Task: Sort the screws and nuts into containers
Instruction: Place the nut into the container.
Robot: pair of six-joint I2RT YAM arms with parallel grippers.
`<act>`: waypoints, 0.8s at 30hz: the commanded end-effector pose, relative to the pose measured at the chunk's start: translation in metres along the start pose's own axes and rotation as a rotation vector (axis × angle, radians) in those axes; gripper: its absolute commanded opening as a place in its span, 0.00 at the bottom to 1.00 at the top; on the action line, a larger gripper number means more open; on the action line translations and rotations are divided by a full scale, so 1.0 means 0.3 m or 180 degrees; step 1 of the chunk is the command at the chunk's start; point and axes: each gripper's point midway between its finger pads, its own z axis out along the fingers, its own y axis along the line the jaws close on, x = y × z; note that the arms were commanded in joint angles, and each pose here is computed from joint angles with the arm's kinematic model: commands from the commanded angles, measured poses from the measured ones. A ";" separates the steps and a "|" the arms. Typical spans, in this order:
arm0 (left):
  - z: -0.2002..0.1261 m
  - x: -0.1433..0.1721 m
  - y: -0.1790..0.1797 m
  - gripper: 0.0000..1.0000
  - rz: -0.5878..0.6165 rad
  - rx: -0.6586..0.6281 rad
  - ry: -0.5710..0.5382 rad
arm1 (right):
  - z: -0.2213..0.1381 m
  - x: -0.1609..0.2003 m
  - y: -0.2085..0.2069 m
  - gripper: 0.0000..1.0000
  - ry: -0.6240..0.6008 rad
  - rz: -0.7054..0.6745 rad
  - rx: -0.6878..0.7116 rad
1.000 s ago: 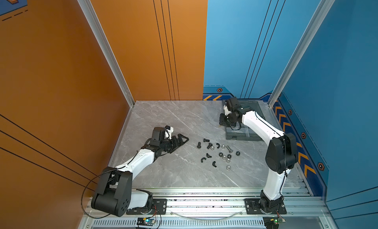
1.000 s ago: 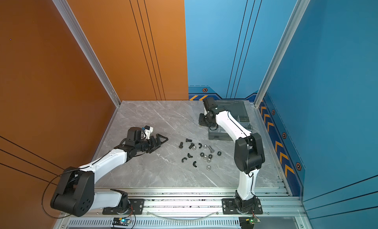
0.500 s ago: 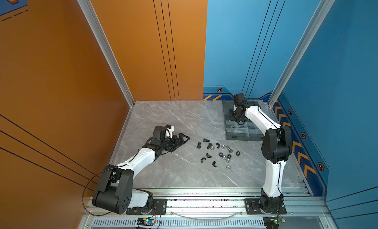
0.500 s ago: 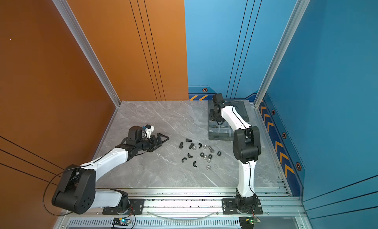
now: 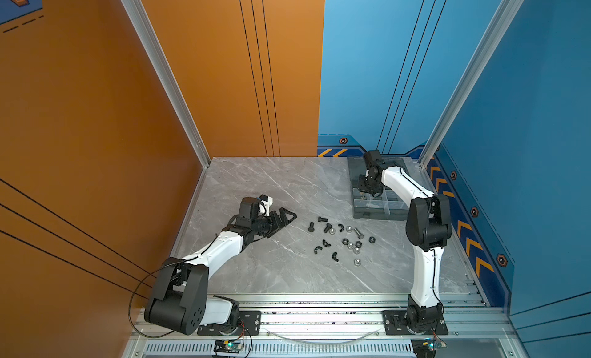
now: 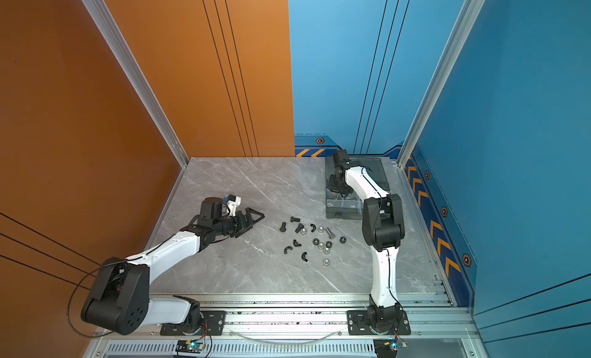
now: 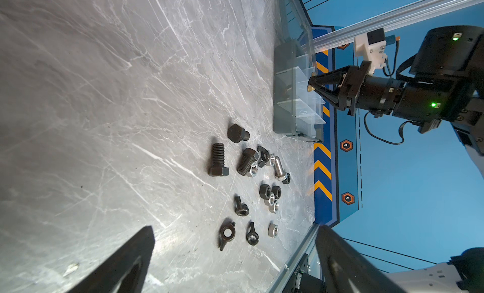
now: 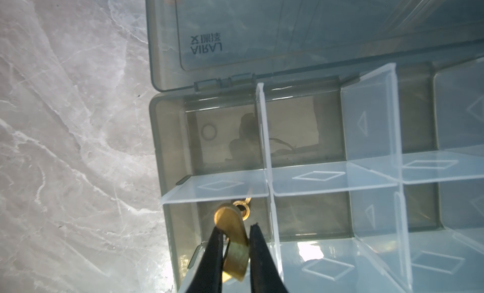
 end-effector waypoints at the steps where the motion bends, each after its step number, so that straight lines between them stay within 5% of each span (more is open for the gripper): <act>1: 0.007 -0.004 -0.025 0.98 0.0011 0.0066 0.0028 | 0.013 -0.003 -0.018 0.11 0.0031 -0.0023 0.0129; 4: 0.007 -0.005 -0.024 0.98 0.0009 0.0063 0.0024 | 0.020 -0.004 -0.019 0.14 0.0056 -0.0021 0.0149; 10: 0.005 -0.001 -0.026 0.98 0.0020 0.0068 0.0023 | 0.015 -0.016 -0.025 0.36 0.0029 -0.0012 0.0182; 20: 0.004 -0.004 -0.032 0.98 0.0030 0.0084 0.0017 | -0.159 -0.003 0.046 0.43 -0.0044 -0.0138 -0.0202; 24: 0.003 -0.003 -0.031 0.98 0.0020 0.0080 0.0020 | -0.250 0.095 0.103 0.44 0.0021 -0.0282 -0.0408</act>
